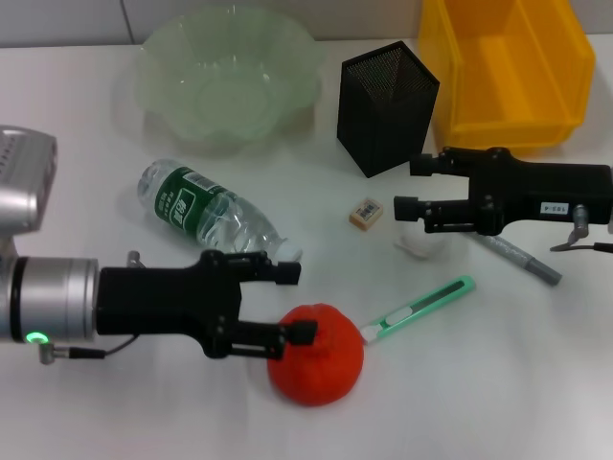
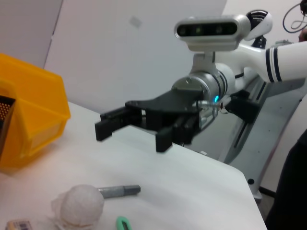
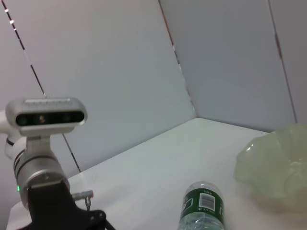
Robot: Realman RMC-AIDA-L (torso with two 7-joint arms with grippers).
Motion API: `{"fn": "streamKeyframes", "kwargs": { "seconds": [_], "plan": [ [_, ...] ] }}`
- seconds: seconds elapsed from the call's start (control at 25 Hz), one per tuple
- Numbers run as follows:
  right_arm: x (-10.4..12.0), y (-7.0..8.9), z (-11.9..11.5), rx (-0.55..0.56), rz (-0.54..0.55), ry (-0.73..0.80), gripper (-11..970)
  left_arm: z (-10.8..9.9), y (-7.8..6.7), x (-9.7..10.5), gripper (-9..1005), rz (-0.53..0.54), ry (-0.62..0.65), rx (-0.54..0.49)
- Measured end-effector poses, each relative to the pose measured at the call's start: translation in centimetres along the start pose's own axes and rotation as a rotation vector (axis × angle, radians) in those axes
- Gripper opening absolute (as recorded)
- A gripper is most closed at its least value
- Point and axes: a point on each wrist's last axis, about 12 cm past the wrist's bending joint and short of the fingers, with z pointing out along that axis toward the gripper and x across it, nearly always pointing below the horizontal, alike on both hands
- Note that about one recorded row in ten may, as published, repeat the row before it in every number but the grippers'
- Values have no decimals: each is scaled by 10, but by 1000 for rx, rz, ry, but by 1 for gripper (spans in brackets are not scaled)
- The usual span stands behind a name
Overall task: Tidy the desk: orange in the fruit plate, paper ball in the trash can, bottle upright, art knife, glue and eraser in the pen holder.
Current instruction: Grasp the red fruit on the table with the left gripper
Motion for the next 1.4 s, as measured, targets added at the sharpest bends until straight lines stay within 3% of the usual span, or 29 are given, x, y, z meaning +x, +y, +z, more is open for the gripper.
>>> {"fn": "streamKeyframes", "kwargs": {
  "seconds": [0.48, 1.16, 1.24, 1.4],
  "plan": [
    [-1, -3, -5, 12, -1, 3, 831, 36, -3, 23, 776, 62, 103, -25],
    [1, -2, -4, 20, 19, -10, 831, 33, 1, 31, 770, 131, 132, -90],
    [1, -2, -4, 19, 19, -10, 831, 33, 1, 31, 555, 131, 131, -91],
    [0, -2, -4, 18, 19, -10, 831, 32, 1, 31, 418, 130, 129, -93]
  ]
}}
